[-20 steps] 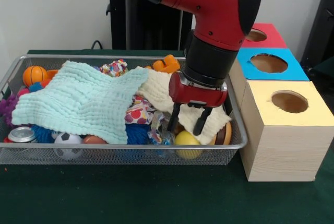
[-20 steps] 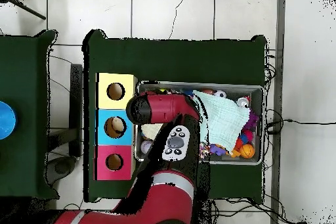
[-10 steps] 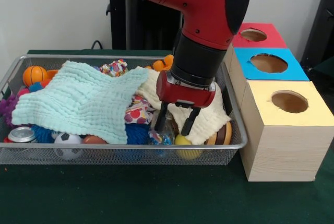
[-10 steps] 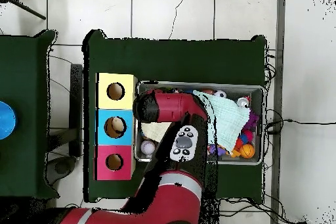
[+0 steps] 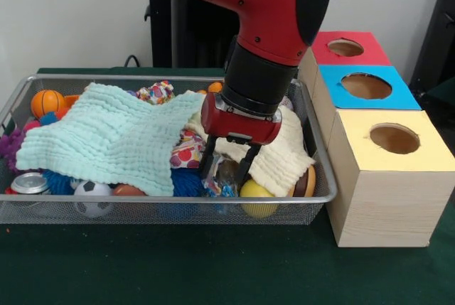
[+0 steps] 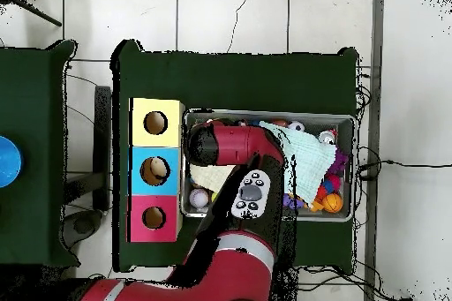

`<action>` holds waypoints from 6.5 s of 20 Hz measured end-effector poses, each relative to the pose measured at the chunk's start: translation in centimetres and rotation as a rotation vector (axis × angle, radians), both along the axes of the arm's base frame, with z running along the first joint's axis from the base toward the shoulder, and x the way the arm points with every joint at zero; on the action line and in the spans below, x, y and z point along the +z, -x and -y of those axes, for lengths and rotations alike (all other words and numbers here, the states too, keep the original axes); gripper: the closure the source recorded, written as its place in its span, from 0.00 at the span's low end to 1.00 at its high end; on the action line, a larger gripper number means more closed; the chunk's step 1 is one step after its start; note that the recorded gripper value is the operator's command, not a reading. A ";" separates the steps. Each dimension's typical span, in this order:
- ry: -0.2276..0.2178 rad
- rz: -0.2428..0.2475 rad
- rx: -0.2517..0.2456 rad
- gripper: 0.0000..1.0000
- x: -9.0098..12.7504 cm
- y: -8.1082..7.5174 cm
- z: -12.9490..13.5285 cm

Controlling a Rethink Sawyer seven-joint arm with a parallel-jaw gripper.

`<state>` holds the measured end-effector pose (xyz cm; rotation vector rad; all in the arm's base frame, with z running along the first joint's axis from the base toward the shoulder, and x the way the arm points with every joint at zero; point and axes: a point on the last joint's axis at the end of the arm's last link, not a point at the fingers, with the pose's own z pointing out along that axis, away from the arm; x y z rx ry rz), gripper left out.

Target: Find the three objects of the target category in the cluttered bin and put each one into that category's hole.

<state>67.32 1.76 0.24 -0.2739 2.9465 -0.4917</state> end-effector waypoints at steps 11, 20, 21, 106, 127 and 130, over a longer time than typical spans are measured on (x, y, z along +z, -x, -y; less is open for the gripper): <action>0.032 -0.006 0.030 0.00 -1.9 1.0 -1.0; 0.083 -0.002 0.046 0.00 -2.9 1.7 -1.4; 0.084 -0.001 0.044 0.00 -2.9 1.7 -1.4; 0.000 0.142 -0.007 1.00 1.5 3.6 -7.4; -0.063 0.072 -0.100 1.00 11.3 6.5 -8.7; -0.160 0.091 -0.137 1.00 11.7 5.4 -9.5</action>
